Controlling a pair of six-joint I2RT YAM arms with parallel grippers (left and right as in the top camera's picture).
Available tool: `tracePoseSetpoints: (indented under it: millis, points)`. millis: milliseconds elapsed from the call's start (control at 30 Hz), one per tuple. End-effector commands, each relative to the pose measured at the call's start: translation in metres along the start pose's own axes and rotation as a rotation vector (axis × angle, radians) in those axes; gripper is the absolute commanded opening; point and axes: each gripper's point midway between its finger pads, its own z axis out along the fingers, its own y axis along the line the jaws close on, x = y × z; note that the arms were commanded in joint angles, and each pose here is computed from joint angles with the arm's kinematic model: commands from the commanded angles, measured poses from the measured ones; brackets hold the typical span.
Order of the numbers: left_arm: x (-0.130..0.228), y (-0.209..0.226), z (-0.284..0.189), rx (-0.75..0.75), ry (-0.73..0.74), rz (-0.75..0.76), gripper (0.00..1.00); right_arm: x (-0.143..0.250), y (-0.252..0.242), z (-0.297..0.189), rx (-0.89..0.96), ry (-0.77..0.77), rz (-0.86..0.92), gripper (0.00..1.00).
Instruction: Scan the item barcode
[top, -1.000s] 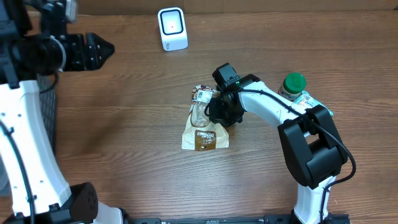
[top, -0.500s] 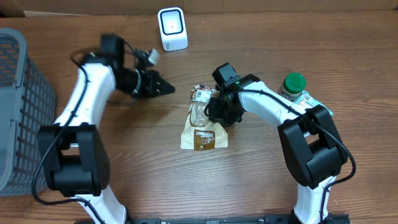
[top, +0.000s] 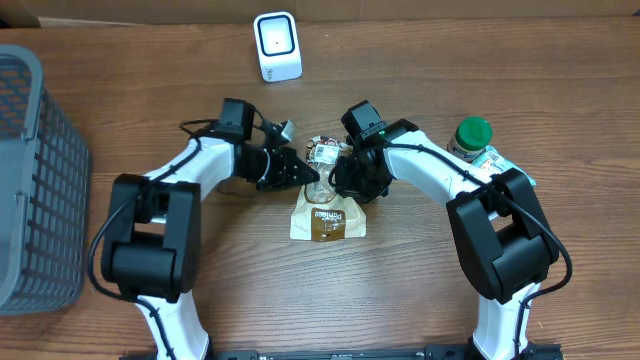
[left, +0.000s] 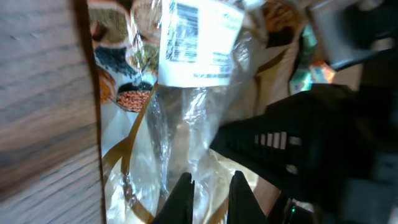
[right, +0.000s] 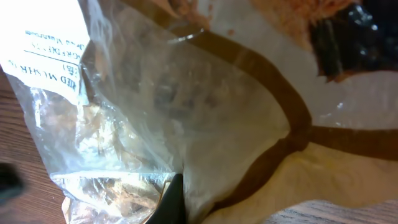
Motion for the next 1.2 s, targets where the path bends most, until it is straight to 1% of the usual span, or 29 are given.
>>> tracePoseSetpoints:
  millis: [0, 167, 267, 300, 367, 467, 533, 567, 633, 667, 733, 867, 1033, 1167]
  points:
    - [0.004, 0.014, 0.010, -0.069, 0.012, -0.056, 0.04, -0.003, -0.001, 0.005, 0.001, 0.003, -0.002, 0.04]
    - [0.006, 0.028, 0.014, -0.187, 0.002, -0.097, 0.04, -0.003, -0.001, 0.004, -0.005, 0.007, -0.001, 0.04]
    - [0.008, 0.037, 0.015, -0.256, -0.006, -0.131, 0.04, -0.002, 0.004, 0.001, -0.047, 0.025, -0.028, 0.05]
    - [0.008, 0.038, 0.016, -0.266, -0.007, -0.137, 0.04, -0.001, 0.006, -0.001, -0.070, 0.033, -0.040, 0.11]
    - [0.008, 0.039, 0.016, -0.275, -0.007, -0.142, 0.04, -0.003, 0.004, -0.010, -0.087, 0.029, -0.028, 0.19]
    - [0.009, 0.042, 0.015, -0.296, -0.012, -0.158, 0.04, -0.007, 0.001, -0.028, -0.111, 0.010, -0.039, 0.27]
    - [0.009, 0.045, 0.014, -0.311, -0.015, -0.173, 0.04, -0.010, 0.001, -0.043, -0.144, -0.003, -0.053, 0.34]
    - [0.009, 0.045, 0.014, -0.311, -0.014, -0.172, 0.04, -0.011, 0.000, -0.052, -0.161, -0.011, -0.057, 0.41]
    - [0.009, 0.045, 0.014, -0.310, -0.014, -0.173, 0.04, -0.015, -0.006, -0.066, -0.181, -0.029, -0.056, 0.58]
    - [0.009, 0.045, 0.014, -0.310, -0.014, -0.173, 0.04, -0.017, -0.010, -0.070, -0.187, -0.033, -0.056, 0.63]
    - [0.009, 0.045, 0.014, -0.309, -0.014, -0.174, 0.04, -0.020, -0.019, -0.075, -0.213, -0.028, -0.052, 0.68]
    - [0.009, 0.044, 0.014, -0.309, -0.014, -0.175, 0.04, -0.016, -0.029, -0.068, -0.311, 0.015, -0.041, 0.69]
    - [0.009, 0.044, 0.014, -0.309, -0.014, -0.175, 0.04, 0.005, -0.023, -0.052, -0.459, 0.069, -0.038, 0.69]
    - [0.009, 0.044, 0.014, -0.309, -0.014, -0.174, 0.04, 0.019, -0.021, -0.034, -0.481, 0.092, -0.010, 0.69]
